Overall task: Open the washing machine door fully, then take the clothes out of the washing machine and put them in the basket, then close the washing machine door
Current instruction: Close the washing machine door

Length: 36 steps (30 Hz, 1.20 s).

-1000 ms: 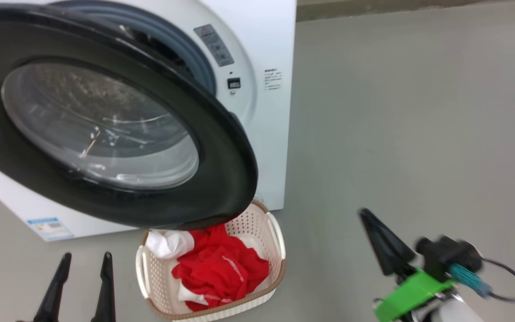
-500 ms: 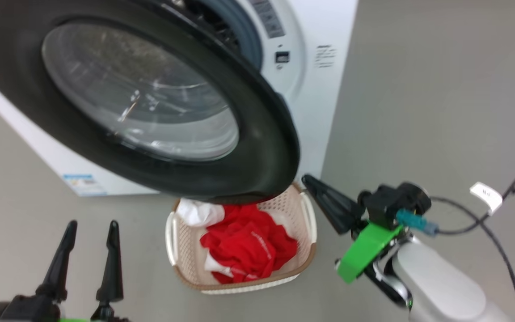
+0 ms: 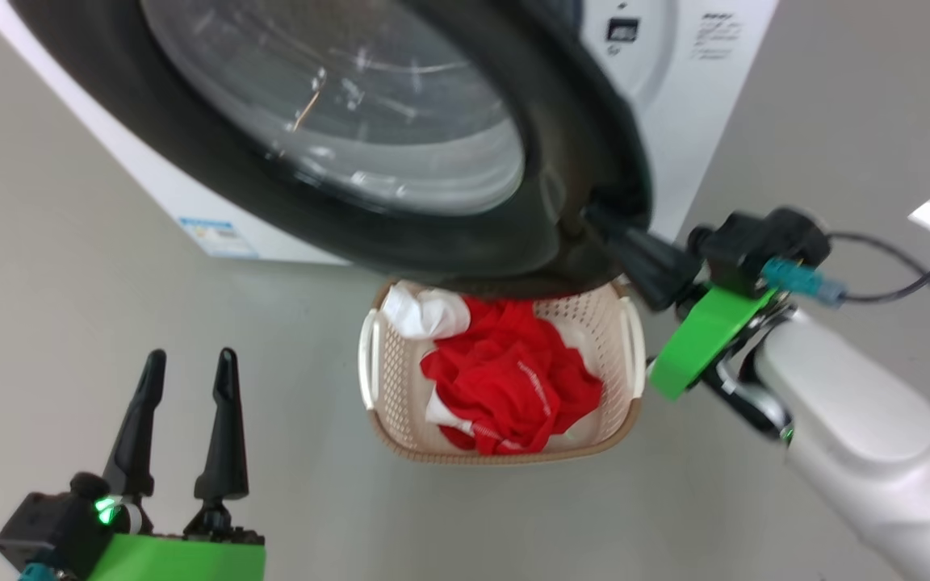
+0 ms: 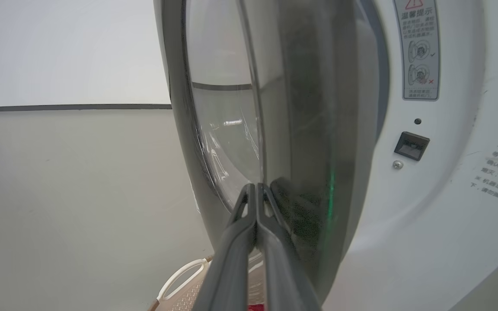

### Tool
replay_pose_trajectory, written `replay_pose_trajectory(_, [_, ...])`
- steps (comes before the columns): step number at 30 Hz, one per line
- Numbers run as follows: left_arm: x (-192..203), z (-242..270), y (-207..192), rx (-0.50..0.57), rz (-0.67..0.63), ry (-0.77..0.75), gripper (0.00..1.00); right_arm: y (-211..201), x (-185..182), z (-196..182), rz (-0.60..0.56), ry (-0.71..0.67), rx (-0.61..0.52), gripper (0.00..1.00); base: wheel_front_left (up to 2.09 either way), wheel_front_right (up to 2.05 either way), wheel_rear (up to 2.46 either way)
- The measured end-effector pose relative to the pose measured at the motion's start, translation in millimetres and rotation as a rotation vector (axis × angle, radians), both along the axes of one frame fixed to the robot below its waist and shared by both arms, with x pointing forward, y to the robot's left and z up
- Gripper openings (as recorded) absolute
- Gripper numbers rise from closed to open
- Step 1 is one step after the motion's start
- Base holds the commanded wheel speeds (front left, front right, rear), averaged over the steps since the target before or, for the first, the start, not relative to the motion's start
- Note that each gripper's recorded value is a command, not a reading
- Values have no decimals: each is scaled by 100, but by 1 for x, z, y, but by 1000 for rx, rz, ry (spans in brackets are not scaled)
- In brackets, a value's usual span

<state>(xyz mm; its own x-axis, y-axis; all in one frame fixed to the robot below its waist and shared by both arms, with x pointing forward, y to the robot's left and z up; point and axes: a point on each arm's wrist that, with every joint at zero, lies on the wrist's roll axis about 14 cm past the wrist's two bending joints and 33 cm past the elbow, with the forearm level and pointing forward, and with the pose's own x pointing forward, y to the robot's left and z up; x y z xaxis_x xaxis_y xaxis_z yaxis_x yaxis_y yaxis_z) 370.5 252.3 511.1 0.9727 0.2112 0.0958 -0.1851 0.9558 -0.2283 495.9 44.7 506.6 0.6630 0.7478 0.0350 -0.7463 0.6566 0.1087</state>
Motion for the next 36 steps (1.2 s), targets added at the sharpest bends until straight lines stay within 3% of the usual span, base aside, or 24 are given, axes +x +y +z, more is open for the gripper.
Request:
replay_pose_trajectory(22, [34,-33,5,23,1,94,100,-9,105,5,-97,-61,56,0,0,0,0])
replay_pose_trajectory(33, [37,-36,2,15,-14,99,100,-9,100,12,-129,-92,60,0,0,0,0])
replay_pose_trajectory(34, [37,-36,1,18,-18,99,100,-11,96,11,-133,-88,65,15,0,0,0])
replay_pose_trajectory(36, [38,-36,-2,12,-30,96,100,-13,84,7,-136,-75,73,60,0,0,0])
